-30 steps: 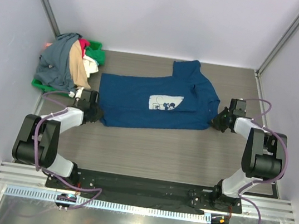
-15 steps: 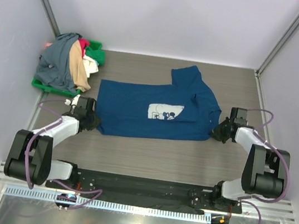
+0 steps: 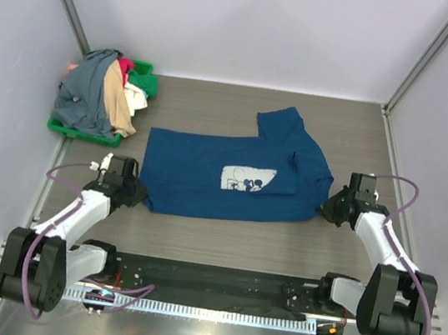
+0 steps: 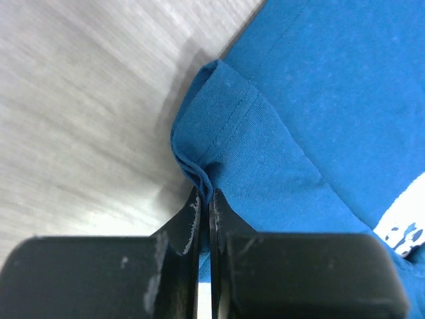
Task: Fold and stack the t-shirts
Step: Fold the tshirt
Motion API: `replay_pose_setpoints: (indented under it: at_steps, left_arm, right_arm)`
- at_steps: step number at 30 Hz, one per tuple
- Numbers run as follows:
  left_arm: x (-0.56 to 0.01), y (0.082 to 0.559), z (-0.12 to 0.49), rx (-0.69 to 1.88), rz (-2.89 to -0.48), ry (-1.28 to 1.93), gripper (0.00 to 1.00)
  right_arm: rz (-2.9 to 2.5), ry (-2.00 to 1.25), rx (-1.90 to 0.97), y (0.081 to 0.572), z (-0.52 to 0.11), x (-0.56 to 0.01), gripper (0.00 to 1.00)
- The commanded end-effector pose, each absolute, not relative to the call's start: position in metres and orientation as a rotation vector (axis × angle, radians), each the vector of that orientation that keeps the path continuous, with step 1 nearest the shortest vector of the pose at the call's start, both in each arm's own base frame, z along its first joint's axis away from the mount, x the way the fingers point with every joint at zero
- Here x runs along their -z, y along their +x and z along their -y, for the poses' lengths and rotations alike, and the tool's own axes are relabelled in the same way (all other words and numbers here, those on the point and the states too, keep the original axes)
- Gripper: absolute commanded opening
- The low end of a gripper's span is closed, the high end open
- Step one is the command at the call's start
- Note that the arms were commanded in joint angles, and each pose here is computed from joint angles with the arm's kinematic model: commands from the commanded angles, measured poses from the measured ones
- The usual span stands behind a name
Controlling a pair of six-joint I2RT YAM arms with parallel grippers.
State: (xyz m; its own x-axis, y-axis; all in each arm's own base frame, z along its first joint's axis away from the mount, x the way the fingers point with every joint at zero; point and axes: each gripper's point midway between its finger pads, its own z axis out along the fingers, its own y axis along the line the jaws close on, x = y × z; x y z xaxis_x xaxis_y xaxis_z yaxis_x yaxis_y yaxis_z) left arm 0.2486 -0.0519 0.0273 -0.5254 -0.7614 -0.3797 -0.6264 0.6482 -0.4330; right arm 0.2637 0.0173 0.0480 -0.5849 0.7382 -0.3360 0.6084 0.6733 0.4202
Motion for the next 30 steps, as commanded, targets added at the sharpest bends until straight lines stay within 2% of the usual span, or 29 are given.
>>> replay_pose_setpoints:
  at_steps: [1, 5, 6, 7, 9, 10, 11, 13, 14, 17, 21, 25, 26, 27, 29, 30]
  left_arm:
    - [-0.032, 0.235, 0.049, 0.324, -2.312, -1.114, 0.00]
    - [-0.041, 0.225, 0.046, 0.330, -2.282, -1.124, 0.00]
    - [-0.041, 0.222, 0.046, 0.332, -2.277, -1.134, 0.00]
    - [-0.045, 0.220, 0.046, 0.344, -2.264, -1.131, 0.01]
    - [-0.048, 0.217, 0.047, 0.360, -2.257, -1.133, 0.16]
    - [-0.049, 0.215, 0.047, 0.365, -2.258, -1.134, 0.23]
    - [-0.054, 0.216, 0.048, 0.382, -2.243, -1.126, 0.41]
    - [-0.060, 0.215, 0.049, 0.394, -2.240, -1.114, 0.52]
    - [-0.066, 0.217, 0.049, 0.401, -2.225, -1.100, 0.58]
    - [-0.086, 0.222, 0.046, 0.393, -2.202, -1.044, 0.64]
    - [-0.108, 0.229, 0.036, 0.353, -2.135, -0.967, 0.65]
    - [-0.111, 0.235, 0.024, 0.280, -2.084, -0.924, 0.65]
    - [-0.109, 0.236, 0.021, 0.259, -2.082, -0.920, 0.65]
    - [-0.109, 0.237, 0.019, 0.239, -2.084, -0.899, 0.65]
    - [-0.105, 0.239, 0.014, 0.196, -2.092, -0.892, 0.65]
    - [-0.103, 0.239, 0.010, 0.162, -2.092, -0.897, 0.65]
  right_arm:
    - [-2.373, 1.083, -0.322, 0.252, -0.012, -0.055, 0.01]
    - [-2.343, 1.101, -0.311, 0.237, -0.011, -0.065, 0.02]
    - [-2.338, 1.106, -0.309, 0.235, -0.011, -0.065, 0.05]
    - [-2.338, 1.112, -0.312, 0.231, -0.012, -0.065, 0.18]
    - [-2.317, 1.129, -0.340, 0.227, -0.014, -0.069, 0.39]
    - [-2.314, 1.128, -0.361, 0.226, -0.017, -0.070, 0.61]
    - [-2.313, 1.122, -0.378, 0.225, -0.019, -0.071, 0.68]
    - [-2.310, 1.110, -0.407, 0.225, -0.023, -0.075, 0.76]
    - [-2.301, 1.096, -0.417, 0.229, -0.023, -0.081, 0.76]
    - [-2.239, 1.030, -0.452, 0.246, -0.023, -0.110, 0.76]
    - [-2.135, 0.840, -0.585, 0.292, -0.036, -0.160, 0.77]
    - [-2.205, 0.768, -0.552, 0.348, -0.035, -0.171, 0.77]
    - [-2.179, 0.714, -0.550, 0.369, -0.034, -0.192, 0.77]
    - [-2.251, 0.726, -0.535, 0.386, -0.034, -0.169, 0.77]
    - [-2.232, 0.671, -0.525, 0.421, -0.036, -0.184, 0.76]
    - [-2.277, 0.660, -0.498, 0.436, -0.037, -0.166, 0.76]
